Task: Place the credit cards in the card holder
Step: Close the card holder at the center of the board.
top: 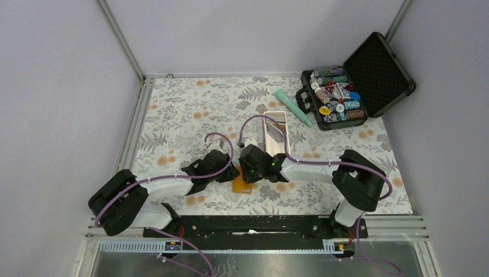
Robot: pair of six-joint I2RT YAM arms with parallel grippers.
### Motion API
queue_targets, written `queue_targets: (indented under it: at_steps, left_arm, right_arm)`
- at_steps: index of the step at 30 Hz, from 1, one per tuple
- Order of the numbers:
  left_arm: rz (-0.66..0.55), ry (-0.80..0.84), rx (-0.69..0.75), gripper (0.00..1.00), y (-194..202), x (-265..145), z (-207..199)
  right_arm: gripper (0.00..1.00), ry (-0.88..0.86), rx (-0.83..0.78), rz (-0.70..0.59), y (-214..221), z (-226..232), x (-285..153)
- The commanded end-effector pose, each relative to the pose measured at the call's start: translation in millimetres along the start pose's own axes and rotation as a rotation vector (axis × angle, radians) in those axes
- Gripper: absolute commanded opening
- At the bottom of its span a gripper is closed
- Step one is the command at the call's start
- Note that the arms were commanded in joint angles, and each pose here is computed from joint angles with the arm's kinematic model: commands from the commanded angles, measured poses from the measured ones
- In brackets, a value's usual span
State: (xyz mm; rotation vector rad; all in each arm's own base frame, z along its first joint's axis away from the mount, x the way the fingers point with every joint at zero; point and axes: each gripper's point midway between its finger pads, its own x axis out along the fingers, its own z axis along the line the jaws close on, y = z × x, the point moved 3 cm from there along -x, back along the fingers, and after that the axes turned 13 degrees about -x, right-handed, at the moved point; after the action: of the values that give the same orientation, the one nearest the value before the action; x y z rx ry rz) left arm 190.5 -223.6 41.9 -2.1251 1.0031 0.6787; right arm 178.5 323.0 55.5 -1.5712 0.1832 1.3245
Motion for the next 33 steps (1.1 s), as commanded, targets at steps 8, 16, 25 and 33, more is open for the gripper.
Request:
queue_targets:
  at_steps: [8,16,25,33]
  left_arm:
    - [0.087,-0.150,0.034,0.30,21.6,-3.1,40.1]
    - [0.092,-0.149,0.031,0.30,22.3,-1.9,39.9]
    - [0.097,-0.150,0.031,0.30,23.8,-2.0,40.4]
    - [0.098,-0.149,0.030,0.30,24.0,-2.1,40.3]
  right_arm:
    - [0.31,-0.012,0.017,-0.054,-20.3,5.0,3.7]
    - [0.29,-0.021,0.012,-0.046,-19.9,6.8,7.4]
    - [0.26,-0.006,0.008,-0.039,-17.9,4.3,10.4]
    - [0.21,0.007,-0.001,-0.019,-14.3,2.5,15.2]
